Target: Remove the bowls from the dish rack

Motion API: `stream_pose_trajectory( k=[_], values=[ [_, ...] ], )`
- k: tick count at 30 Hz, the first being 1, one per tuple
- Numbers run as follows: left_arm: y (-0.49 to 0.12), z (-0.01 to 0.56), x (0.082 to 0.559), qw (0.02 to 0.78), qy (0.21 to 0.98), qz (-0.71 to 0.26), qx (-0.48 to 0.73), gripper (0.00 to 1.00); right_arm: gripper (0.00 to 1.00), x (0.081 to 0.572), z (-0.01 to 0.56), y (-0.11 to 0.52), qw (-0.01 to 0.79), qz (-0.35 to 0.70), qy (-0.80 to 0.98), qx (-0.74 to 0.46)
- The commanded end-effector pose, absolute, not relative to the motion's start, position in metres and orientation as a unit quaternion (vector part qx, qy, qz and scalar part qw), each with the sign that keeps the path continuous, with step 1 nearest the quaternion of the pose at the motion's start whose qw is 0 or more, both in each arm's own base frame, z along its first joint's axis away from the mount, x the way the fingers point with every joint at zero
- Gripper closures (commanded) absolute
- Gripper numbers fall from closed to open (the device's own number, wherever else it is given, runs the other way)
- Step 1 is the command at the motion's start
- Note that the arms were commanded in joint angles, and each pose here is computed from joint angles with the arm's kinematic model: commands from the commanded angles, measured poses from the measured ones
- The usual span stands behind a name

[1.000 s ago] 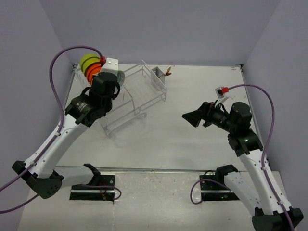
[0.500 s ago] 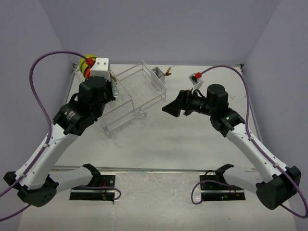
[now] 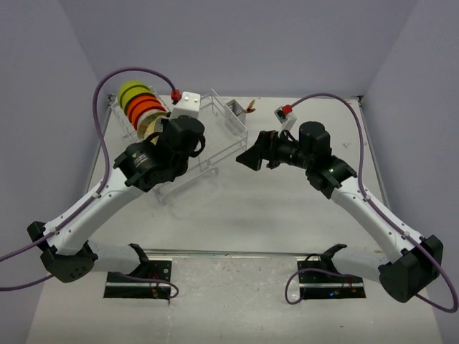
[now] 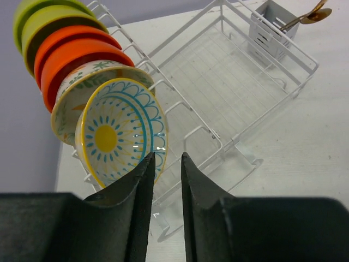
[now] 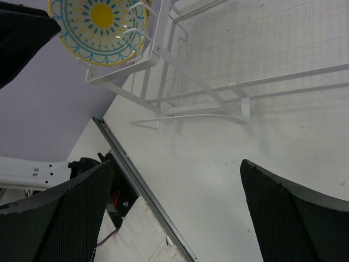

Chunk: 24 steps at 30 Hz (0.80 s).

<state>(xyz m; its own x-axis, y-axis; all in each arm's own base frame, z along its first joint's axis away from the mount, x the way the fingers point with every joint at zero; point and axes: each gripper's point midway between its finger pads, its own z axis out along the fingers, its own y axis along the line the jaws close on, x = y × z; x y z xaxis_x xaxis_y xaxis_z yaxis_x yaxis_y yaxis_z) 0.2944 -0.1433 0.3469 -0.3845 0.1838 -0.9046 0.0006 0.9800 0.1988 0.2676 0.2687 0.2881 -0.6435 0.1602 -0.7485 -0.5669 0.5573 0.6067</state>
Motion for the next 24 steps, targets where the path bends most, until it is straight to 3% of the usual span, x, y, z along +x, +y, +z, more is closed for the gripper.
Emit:
stream_pose_trajectory(
  k=[1, 5, 9, 12, 16, 24],
  values=[
    [-0.13, 0.369, 0.287, 0.566, 0.813, 0.134, 0.024, 0.73, 0.01, 0.274, 0.296, 0.27, 0.417, 0.446, 0.781, -0.132],
    [-0.098, 0.381, 0.277, 0.565, 0.797, 0.207, -0.052, 0.66, 0.01, 0.274, 0.289, 0.268, 0.414, 0.437, 0.787, -0.133],
    [-0.067, 0.386, 0.279, 0.557, 0.788, 0.246, -0.092, 0.43, 0.01, 0.275, 0.286, 0.265, 0.418, 0.426, 0.791, -0.134],
    [-0.05, 0.373, 0.291, 0.529, 0.796, 0.28, -0.093, 0.39, 0.01, 0.273, 0.284, 0.264, 0.416, 0.426, 0.792, -0.135],
    [-0.062, 0.361, 0.306, 0.528, 0.806, 0.259, -0.07, 0.39, 0.01, 0.272, 0.283, 0.261, 0.419, 0.423, 0.792, -0.134],
    [-0.062, 0.334, 0.323, 0.512, 0.817, 0.257, -0.061, 0.58, 0.01, 0.27, 0.283, 0.257, 0.424, 0.415, 0.794, -0.136]
  ],
)
